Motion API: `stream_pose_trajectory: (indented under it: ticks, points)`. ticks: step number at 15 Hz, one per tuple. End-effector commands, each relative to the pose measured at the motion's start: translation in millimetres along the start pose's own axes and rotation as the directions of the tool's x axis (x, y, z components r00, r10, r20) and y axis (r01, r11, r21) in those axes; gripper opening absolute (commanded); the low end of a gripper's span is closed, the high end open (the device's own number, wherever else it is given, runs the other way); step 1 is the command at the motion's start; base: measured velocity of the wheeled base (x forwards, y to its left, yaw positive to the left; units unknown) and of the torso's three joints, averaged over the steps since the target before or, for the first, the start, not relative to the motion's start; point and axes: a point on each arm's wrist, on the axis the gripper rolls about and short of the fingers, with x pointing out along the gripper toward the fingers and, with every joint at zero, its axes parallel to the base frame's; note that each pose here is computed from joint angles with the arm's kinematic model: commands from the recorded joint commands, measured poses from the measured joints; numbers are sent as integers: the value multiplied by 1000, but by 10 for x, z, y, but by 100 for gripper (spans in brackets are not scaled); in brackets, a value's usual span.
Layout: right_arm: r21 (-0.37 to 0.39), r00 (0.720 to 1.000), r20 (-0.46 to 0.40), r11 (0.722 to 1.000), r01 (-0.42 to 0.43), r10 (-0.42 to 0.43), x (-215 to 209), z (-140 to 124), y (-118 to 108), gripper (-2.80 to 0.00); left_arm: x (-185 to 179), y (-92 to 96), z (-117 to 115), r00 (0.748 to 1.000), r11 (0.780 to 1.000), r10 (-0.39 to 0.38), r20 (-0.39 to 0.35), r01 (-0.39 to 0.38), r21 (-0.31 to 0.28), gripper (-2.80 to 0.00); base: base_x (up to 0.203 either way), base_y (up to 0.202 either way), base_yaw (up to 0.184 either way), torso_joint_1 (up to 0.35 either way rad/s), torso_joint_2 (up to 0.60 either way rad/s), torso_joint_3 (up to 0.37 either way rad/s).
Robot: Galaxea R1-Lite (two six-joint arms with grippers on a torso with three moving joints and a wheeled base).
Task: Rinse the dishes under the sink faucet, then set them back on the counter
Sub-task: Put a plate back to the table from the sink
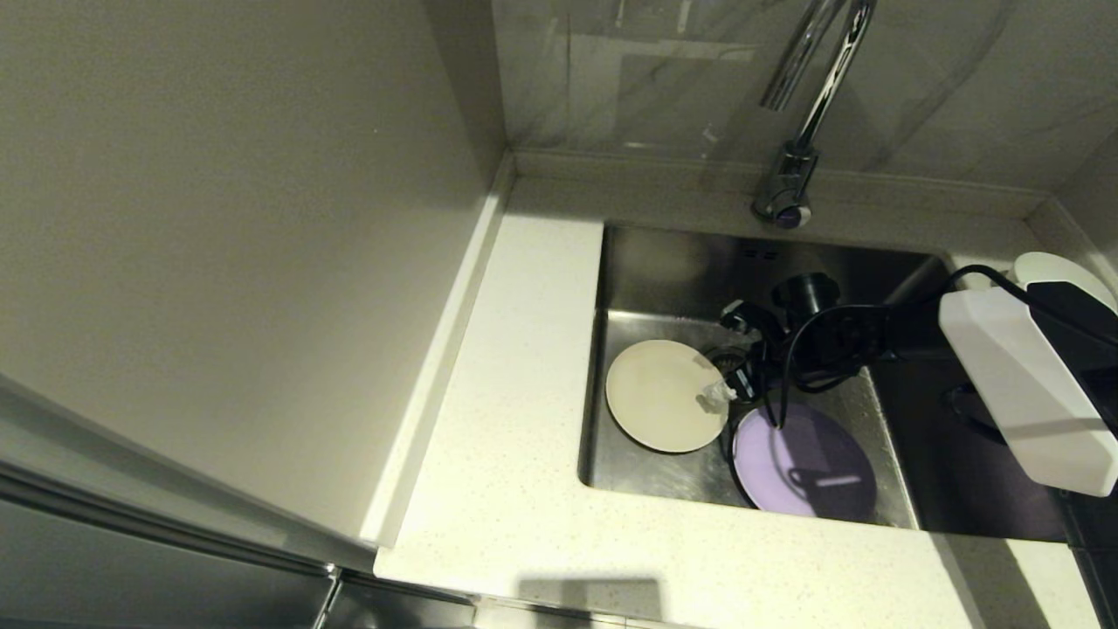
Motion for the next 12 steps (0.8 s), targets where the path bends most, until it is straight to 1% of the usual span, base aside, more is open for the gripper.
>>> stream_pose_trajectory:
  ticks: [1,7,12]
  points:
    - [4,1000,-4,1000,-3,3,87,-26,-10,0,-2,0,0,1000,1000,1,3,-1,-1,-280,0,0,0,0,0,0]
    - [22,1000,-17,1000,-7,8,259,-112,-21,0,-2,0,0,1000,1000,1,3,-1,-1,-280,0,0,0,0,0,0]
    - [23,1000,-24,1000,-12,13,297,-145,-16,0,-2,0,0,1000,1000,0,3,0,0,-280,0,0,0,0,0,0]
